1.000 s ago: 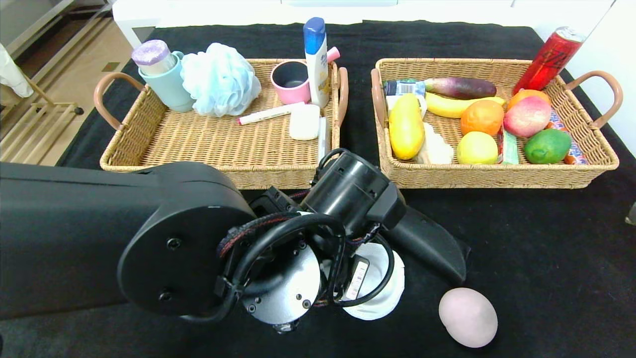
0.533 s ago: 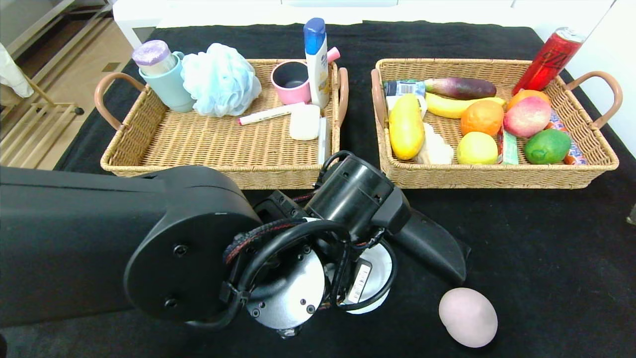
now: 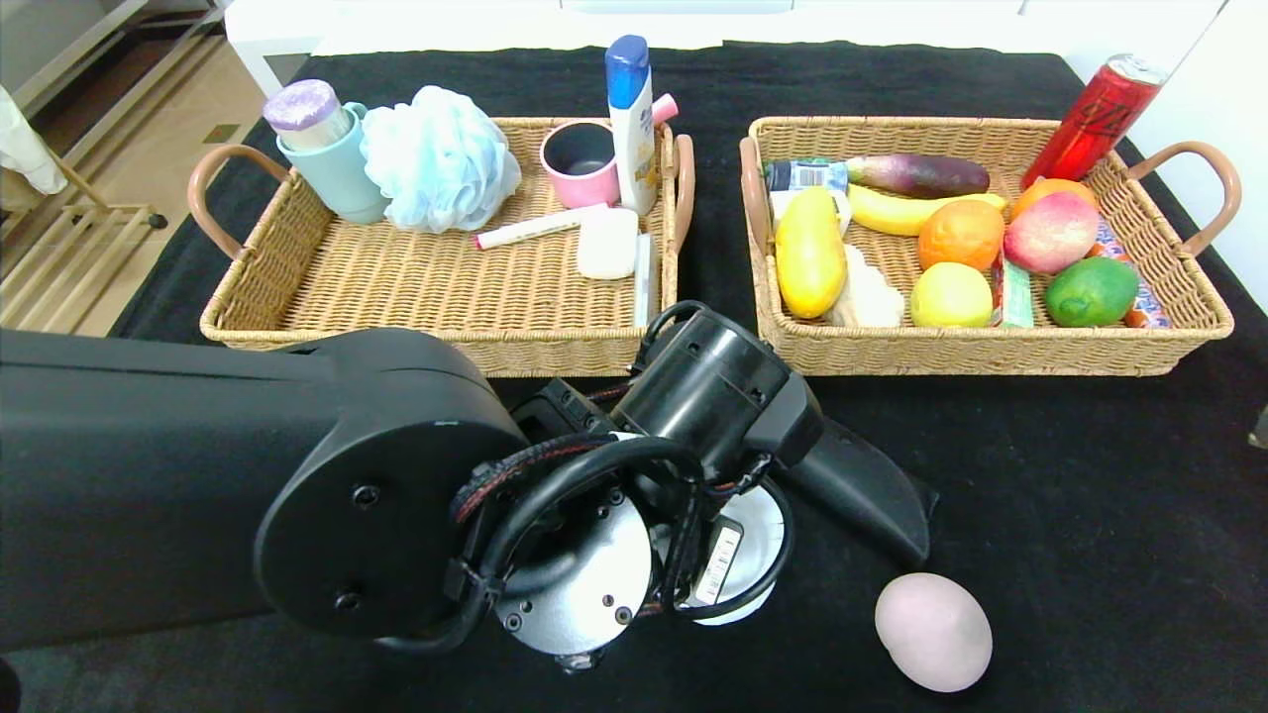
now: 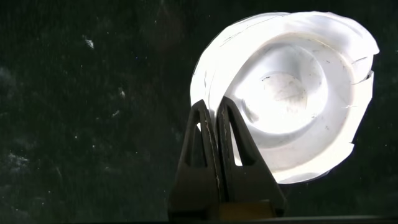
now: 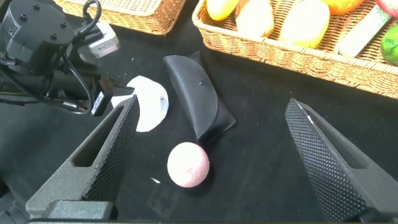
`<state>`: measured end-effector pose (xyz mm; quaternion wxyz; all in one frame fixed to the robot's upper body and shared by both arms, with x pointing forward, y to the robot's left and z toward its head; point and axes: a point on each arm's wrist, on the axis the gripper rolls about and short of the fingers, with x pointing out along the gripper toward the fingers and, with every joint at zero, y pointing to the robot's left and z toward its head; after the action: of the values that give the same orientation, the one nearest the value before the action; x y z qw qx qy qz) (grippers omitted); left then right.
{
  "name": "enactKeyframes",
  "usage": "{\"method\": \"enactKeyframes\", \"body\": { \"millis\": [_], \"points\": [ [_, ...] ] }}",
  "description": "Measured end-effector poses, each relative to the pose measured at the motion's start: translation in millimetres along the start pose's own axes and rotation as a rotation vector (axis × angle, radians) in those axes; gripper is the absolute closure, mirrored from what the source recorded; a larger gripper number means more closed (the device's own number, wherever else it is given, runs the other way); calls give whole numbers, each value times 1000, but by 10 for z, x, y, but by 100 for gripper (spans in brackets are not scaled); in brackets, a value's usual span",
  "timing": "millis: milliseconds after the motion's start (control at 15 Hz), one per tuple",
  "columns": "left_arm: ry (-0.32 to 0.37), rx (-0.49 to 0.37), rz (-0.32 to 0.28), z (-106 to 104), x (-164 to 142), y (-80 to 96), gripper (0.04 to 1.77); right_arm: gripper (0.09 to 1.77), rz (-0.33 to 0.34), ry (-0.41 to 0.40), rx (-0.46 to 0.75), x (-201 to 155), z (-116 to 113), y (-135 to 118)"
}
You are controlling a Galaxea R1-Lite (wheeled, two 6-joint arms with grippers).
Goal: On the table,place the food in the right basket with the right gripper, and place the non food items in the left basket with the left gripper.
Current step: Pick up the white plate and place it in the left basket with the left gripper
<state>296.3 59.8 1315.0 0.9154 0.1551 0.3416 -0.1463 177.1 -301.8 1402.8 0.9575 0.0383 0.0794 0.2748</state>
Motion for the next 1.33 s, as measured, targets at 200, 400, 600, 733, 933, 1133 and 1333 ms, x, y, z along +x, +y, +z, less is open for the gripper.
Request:
{"method": "enactKeyframes", "body": {
  "millis": [200, 400, 600, 733, 933, 1133, 1333],
  "points": [
    [-12, -5, -9, 12, -64, 17, 170, 15, 0, 3, 1, 6, -5, -2],
    [-46, -22, -25, 43, -214, 75, 170, 15, 2, 6, 2, 7, -10, -1],
    [-85, -39, -52, 62, -416, 143, 170, 15, 4, 11, 2, 12, -18, -1],
    [-116, -56, -65, 77, -563, 222, 170, 15, 15, 15, 1, 18, -27, 8],
    [-170, -98, -65, 125, -765, 415, 170, 15, 22, 23, 2, 29, -42, 12],
    [-223, -132, -33, 211, -880, 650, 170, 15, 23, 24, 2, 32, -44, 12],
    [-274, -164, 16, 336, -889, 905, 170, 15, 23, 24, 2, 32, -44, 12]
  ]
}}
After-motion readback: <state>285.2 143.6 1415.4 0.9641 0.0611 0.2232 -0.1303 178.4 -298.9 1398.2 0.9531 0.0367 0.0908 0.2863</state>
